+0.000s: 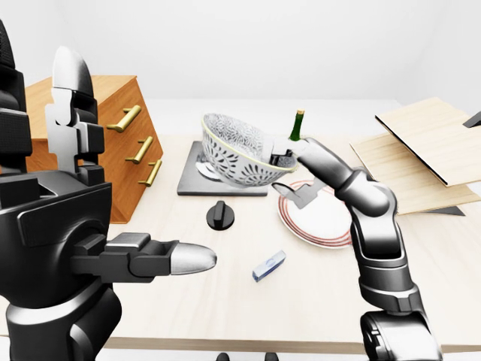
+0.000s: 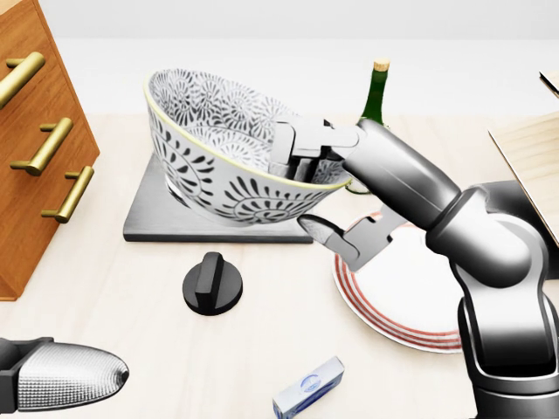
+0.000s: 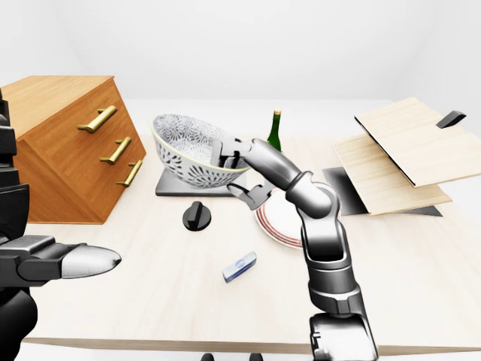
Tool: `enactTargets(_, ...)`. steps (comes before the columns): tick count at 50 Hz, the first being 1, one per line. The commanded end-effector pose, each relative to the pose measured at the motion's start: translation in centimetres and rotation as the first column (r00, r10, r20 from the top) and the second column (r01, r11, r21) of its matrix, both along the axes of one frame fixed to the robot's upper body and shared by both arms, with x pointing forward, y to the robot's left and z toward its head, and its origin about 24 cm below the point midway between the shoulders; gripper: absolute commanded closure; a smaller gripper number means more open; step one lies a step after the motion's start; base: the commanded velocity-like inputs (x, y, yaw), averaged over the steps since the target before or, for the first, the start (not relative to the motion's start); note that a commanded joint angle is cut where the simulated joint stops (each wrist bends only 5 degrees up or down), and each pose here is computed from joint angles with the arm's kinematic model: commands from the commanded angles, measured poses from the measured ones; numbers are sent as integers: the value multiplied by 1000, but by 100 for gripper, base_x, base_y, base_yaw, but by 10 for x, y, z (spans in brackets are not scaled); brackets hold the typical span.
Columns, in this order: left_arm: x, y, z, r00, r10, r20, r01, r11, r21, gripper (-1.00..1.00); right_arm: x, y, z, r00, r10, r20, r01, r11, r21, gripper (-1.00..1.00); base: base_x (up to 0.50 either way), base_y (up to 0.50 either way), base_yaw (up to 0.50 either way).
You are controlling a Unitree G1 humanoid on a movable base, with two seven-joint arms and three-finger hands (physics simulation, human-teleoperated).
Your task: Pick up the akita bowl and put it on the plate.
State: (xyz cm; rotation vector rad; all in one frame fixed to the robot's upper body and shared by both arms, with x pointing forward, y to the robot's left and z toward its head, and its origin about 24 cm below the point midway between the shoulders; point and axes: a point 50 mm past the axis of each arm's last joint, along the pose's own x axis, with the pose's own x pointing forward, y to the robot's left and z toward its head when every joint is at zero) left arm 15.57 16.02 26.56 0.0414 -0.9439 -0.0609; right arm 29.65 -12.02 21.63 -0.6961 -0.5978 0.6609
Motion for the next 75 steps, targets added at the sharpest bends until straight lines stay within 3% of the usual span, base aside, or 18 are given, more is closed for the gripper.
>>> enactTargets(1, 0, 0, -1, 1000, 2, -9, -2, 1000, 0, -98, -8, -37, 0, 998, -70, -3, 70, 997, 34, 100, 0, 0, 0)
enactTargets(12, 0, 1, 1, 1000, 2, -9, -2, 1000, -2, -97, -12, -61, -6, 991, -125, -38, 126, 991, 49, 100, 0, 0, 0)
enactTargets(21, 1, 0, 1, 1000, -2, -8, 2, 1000, -2, -98, -7, -95, -24, 965, -223, -140, 230, 972, 39, 100, 0, 0, 0)
enactTargets(26, 1, -1, 0, 1000, -4, -6, 4, 1000, -4, -98, 1, -118, -41, 924, -301, -234, 311, 950, 5, 100, 0, 0, 0)
enactTargets(31, 0, 0, 0, 1000, -1, -4, 1, 1000, -3, -97, 5, -131, -43, 903, -344, -259, 350, 937, -23, 100, 0, 0, 0)
enactTargets(44, 0, -1, 1, 1000, -5, -5, 5, 1000, -5, -97, 15, -172, -68, 778, -500, -379, 473, 865, -169, 100, 0, 0, 0)
enactTargets(51, 1, 0, 2, 1000, -8, -14, 8, 1000, 5, -97, 13, -170, -65, 789, -499, -360, 464, 867, -184, 100, 0, 0, 0)
enactTargets(57, 1, -1, 1, 1000, -11, -17, 11, 1000, 9, -98, 14, -172, -73, 768, -515, -381, 472, 857, -208, 100, 0, 0, 0)
enactTargets(60, 1, -1, 2, 1000, -12, -13, 12, 1000, 9, -97, 12, -165, -75, 782, -498, -375, 451, 867, -211, 100, 0, 0, 0)
enactTargets(66, 1, 0, 2, 1000, -6, -17, 6, 1000, 5, -98, 10, -143, -63, 847, -422, -323, 392, 906, -157, 100, 0, 0, 0)
enactTargets(75, 1, 0, 1, 1000, -3, -22, 3, 1000, 9, -98, 6, -132, -68, 864, -383, -326, 362, 924, -126, 100, 0, 0, 0)
